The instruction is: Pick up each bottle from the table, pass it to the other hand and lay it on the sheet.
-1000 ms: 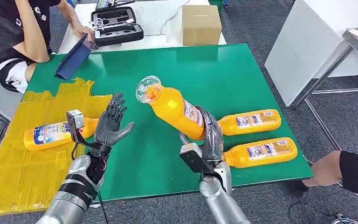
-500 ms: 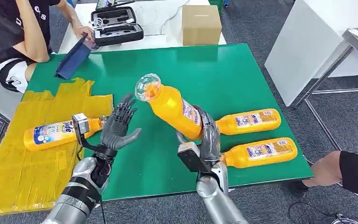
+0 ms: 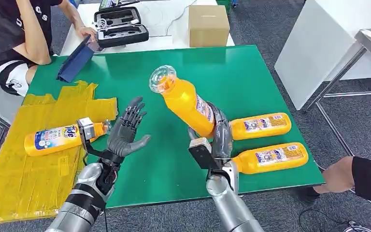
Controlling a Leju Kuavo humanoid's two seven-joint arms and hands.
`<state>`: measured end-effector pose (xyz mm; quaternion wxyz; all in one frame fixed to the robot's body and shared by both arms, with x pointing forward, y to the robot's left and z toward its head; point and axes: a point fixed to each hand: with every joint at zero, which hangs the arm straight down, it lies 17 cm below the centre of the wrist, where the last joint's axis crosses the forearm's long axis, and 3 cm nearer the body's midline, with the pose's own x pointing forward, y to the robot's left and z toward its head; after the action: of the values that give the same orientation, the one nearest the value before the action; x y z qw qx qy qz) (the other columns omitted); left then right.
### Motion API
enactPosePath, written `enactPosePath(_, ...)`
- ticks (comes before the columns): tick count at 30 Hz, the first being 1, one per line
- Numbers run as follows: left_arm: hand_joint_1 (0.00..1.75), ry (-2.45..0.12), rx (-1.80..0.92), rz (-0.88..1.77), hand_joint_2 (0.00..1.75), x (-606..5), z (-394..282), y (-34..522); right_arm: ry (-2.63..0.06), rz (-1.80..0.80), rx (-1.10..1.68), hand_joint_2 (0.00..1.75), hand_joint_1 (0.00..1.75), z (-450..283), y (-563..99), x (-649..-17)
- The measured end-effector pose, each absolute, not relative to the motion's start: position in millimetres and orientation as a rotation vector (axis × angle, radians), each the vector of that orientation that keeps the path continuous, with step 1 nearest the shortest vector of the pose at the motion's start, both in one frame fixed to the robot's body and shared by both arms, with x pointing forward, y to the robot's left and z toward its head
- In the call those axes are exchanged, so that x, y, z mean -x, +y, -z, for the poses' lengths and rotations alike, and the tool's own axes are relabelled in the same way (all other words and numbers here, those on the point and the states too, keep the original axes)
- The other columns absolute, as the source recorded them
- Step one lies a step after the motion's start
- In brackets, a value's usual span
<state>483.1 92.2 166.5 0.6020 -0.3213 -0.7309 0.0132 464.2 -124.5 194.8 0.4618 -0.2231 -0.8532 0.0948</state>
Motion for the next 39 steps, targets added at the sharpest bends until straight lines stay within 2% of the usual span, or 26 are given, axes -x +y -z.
enactPosePath(15, 0.00, -1.712, 0.782, -0.013, 1.75, -483.7, -179.0, 84.7, -2.022, -0.550, 0.440, 1.75, 1.75, -155.6, -47.7, -464.7)
enactPosePath(22, 0.00, -1.700, 0.804, -0.015, 1.75, -485.5, -178.0, 83.2, -1.949, -0.726, 0.182, 1.75, 1.75, -126.0, 11.4, -445.9)
enactPosePath(39, 0.00, -1.682, 0.801, -0.027, 1.75, -486.0, -168.3, 84.6, -1.917, -0.800, 0.142, 1.75, 1.75, -115.0, 20.1, -443.5)
